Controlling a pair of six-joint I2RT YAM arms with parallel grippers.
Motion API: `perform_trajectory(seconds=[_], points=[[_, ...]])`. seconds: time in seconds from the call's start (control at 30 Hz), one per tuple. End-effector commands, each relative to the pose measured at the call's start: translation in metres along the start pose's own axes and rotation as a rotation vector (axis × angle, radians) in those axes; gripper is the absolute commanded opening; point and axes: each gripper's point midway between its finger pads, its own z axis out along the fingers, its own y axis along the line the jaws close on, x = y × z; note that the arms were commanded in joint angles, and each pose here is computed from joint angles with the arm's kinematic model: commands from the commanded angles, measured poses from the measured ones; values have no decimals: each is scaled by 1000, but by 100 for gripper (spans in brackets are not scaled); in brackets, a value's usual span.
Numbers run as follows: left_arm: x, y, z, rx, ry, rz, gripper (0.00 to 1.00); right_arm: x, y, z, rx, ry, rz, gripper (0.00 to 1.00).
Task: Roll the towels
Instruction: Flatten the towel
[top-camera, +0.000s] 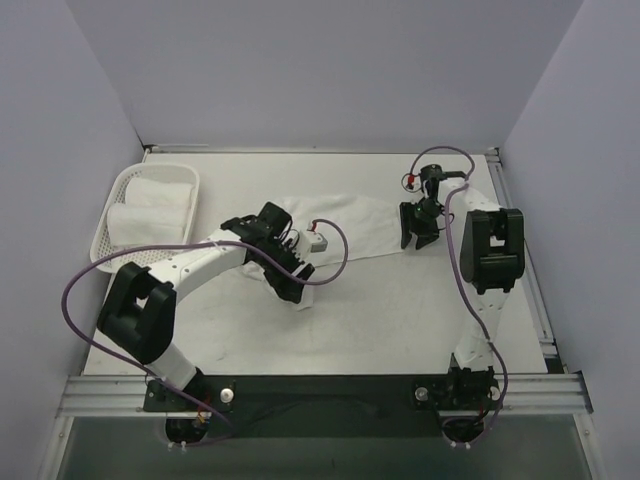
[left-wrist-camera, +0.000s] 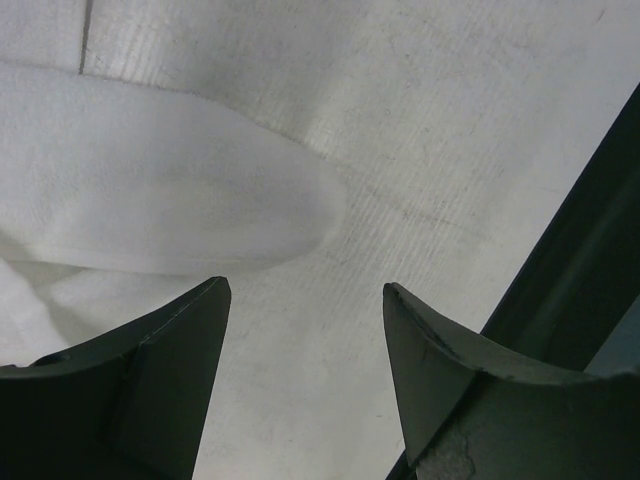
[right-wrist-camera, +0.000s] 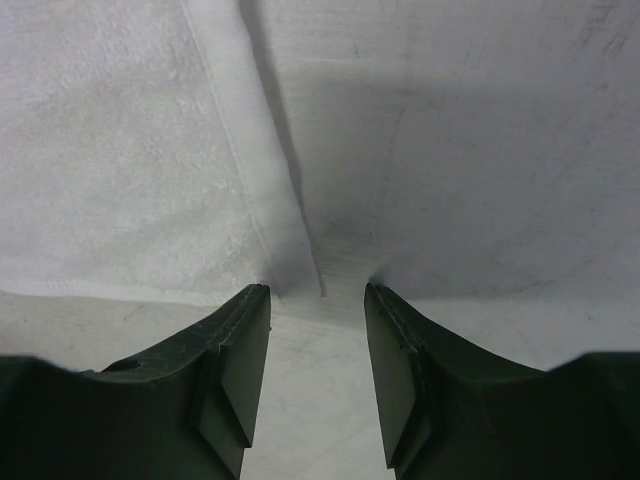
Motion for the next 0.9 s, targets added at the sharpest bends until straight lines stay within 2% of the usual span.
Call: perform_trajectory(seconds=[0.0, 0.1, 0.13, 0.3, 0.43, 0.73, 0.83, 0.87], points=[[-6, -1, -7, -12, -47, 112, 73, 10, 5, 7, -13, 39, 40, 42], [1, 0, -2, -40, -11, 197, 75, 15, 12, 12, -30, 58, 41, 40], [6, 4, -1, -64, 11, 213, 76, 15, 14, 12, -41, 60, 43, 31], [11, 8, 13, -95, 74, 271, 76, 15, 16, 12, -53, 62, 48, 18], [7, 8, 25, -122, 101, 302, 75, 13, 19, 11, -70, 58, 54, 1], [9, 10, 52, -183, 164, 357, 69, 10, 23, -5, -138, 24, 92, 0], [7, 15, 56, -210, 170, 348, 57, 9, 26, -13, -156, 4, 90, 0], [6, 16, 56, -222, 171, 343, 43, 10, 25, -15, -163, 2, 94, 0]])
